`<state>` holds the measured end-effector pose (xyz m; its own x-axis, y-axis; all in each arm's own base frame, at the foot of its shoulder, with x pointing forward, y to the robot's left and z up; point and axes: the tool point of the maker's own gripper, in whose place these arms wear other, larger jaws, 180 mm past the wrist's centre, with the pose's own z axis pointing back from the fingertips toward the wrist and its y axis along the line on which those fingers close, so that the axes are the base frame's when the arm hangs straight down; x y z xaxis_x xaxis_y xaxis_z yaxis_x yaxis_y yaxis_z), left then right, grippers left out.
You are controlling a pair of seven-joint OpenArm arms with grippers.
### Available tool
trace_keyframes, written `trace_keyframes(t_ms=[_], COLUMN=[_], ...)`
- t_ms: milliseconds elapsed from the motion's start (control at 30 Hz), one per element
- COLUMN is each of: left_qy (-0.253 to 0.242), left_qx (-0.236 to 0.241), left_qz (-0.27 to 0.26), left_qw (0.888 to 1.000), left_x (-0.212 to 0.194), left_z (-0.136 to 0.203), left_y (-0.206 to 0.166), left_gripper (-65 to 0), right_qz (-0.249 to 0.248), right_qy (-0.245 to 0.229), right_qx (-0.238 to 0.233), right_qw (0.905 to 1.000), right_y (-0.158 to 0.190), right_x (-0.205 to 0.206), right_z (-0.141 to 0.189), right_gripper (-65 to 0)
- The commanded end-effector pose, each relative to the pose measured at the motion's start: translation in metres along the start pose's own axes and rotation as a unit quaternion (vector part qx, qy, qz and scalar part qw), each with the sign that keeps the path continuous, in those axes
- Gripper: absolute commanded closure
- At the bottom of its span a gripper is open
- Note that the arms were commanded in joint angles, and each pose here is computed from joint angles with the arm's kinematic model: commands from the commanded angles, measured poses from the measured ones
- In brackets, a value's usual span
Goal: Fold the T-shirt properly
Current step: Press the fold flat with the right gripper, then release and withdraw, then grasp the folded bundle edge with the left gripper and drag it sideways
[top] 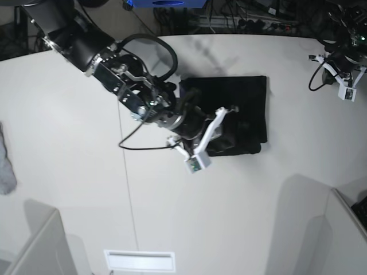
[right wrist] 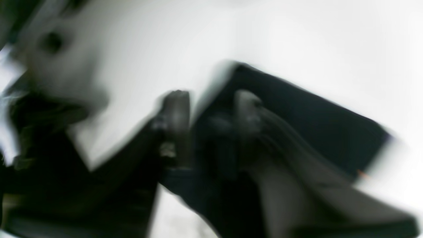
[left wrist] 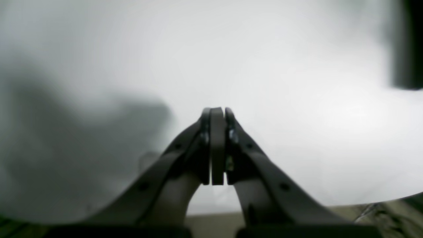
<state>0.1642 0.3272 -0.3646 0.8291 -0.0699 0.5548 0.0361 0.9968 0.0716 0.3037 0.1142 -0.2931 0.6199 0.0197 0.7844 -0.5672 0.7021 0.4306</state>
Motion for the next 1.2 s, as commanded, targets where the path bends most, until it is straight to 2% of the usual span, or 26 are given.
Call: trace_keyframes(t_ms=[0, 33, 100, 200, 233, 333, 400, 433, 533, 733, 1067, 1167], left_qy=[-0.021, -0.028, -0.054, -0.073, -0.076, -0.102, -0.127, -0.137, -0.135, -0.099, -0.044, -0.027], left_qx=[0.000, -0.006, -0.019, -0.037, -0.043, -0.078, -0.114, -0.126, -0.160, -0.230, -0.292, -0.294], left_qz=[-0.010, -0.005, 0.008, 0.028, 0.034, 0.058, 0.068, 0.071, 0.078, 0.099, 0.119, 0.145], left_qw=[1.000, 1.000, 0.998, 0.996, 0.996, 0.990, 0.983, 0.980, 0.975, 0.963, 0.948, 0.944], left_x=[0.011, 0.013, 0.029, 0.040, 0.043, 0.062, 0.078, 0.084, 0.093, 0.091, 0.082, 0.080], left_z=[0.005, 0.005, -0.001, -0.009, -0.011, -0.011, -0.009, -0.008, -0.020, -0.057, -0.093, -0.100], left_y=[-0.004, -0.012, -0.026, -0.044, -0.048, -0.059, -0.072, -0.076, -0.090, -0.124, -0.160, -0.169], left_gripper=[0.0, 0.0, 0.0, 0.0, -4.9, -39.3, -58.1, -64.2, -65.0, -65.0, -65.0, -65.0], right_qz=[-0.011, -0.033, -0.071, -0.121, -0.130, -0.158, -0.172, -0.177, -0.188, -0.180, -0.181, -0.182], right_qy=[-0.029, -0.037, -0.048, -0.056, -0.054, -0.030, -0.015, -0.011, 0.000, 0.005, 0.010, 0.009], right_qx=[0.006, -0.016, -0.053, -0.114, -0.128, -0.166, -0.186, -0.192, -0.199, -0.182, -0.180, -0.183], right_qw=[0.9995, 0.9987, 0.9949, 0.9846, 0.9817, 0.9730, 0.9672, 0.9651, 0.9618, 0.9667, 0.9668, 0.9661], right_y=[-0.001, -0.019, -0.048, -0.089, -0.097, -0.115, -0.124, -0.126, -0.127, -0.121, -0.119, -0.121], right_x=[0.013, 0.010, 0.003, -0.019, -0.027, -0.062, -0.082, -0.088, -0.103, -0.109, -0.112, -0.113], right_z=[0.010, 0.020, 0.038, 0.074, 0.083, 0.106, 0.119, 0.122, 0.130, 0.132, 0.131, 0.133], right_gripper=[-2.6, 0.0, 0.0, 0.0, 0.0, 0.0, 0.0, 0.0, 0.0, 0.0, 0.0, 0.0])
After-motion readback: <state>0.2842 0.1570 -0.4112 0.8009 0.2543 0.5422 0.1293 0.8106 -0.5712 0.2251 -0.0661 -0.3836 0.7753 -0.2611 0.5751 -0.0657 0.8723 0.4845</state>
